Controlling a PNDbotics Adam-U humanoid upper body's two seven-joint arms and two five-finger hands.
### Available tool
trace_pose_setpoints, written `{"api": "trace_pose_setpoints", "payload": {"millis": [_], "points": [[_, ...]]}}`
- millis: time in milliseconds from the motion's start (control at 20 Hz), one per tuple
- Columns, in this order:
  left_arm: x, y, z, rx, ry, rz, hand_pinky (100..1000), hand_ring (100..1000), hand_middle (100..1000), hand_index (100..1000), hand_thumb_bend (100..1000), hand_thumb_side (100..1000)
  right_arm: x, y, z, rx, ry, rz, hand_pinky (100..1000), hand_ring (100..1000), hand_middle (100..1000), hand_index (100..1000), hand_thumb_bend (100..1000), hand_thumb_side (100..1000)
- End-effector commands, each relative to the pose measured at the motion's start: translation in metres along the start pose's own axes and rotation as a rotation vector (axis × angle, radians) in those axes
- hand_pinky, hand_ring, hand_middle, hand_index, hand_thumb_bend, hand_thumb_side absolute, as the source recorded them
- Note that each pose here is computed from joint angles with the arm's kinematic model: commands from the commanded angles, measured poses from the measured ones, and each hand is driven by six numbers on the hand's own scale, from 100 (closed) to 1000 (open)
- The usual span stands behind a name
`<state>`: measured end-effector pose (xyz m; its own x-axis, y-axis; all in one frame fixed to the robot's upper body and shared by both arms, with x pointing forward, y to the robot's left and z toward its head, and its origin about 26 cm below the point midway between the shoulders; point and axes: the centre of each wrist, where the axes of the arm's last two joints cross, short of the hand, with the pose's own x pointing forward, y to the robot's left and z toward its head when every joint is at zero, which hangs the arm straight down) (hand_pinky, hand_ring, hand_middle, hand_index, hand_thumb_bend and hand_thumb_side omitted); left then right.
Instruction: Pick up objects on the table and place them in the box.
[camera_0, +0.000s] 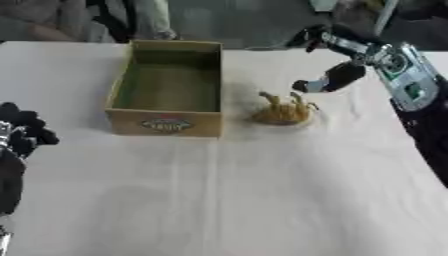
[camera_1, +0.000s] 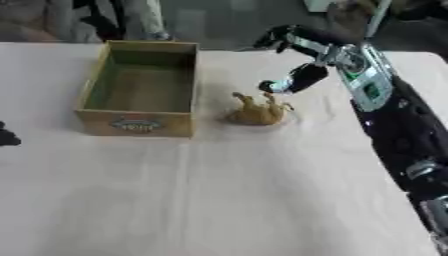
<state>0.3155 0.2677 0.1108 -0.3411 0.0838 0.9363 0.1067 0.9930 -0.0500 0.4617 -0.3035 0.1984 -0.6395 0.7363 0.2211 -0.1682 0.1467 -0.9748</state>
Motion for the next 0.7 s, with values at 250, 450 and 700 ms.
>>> {"api": "trace_pose_setpoints", "payload": {"millis": [250,450,700], "points": [[0.006,0.001,-0.002,-0.014,-0.015,-0.015,558,510,501,605,251,588,-0.004,0.011,-0.016,0.059,0.047,0.046,772,867,807,871,449,383],[0.005,0.001,-0.002,-0.017,-0.014,-0.012,557,509,501,605,252,587,-0.006,0.021,-0.023,0.079,0.072,0.062,778,870,811,872,449,391],[0.005,0.001,-0.001,-0.016,-0.013,-0.011,557,509,501,604,252,587,-0.009,0.033,-0.026,0.096,0.105,0.084,779,869,810,871,449,410]]}}
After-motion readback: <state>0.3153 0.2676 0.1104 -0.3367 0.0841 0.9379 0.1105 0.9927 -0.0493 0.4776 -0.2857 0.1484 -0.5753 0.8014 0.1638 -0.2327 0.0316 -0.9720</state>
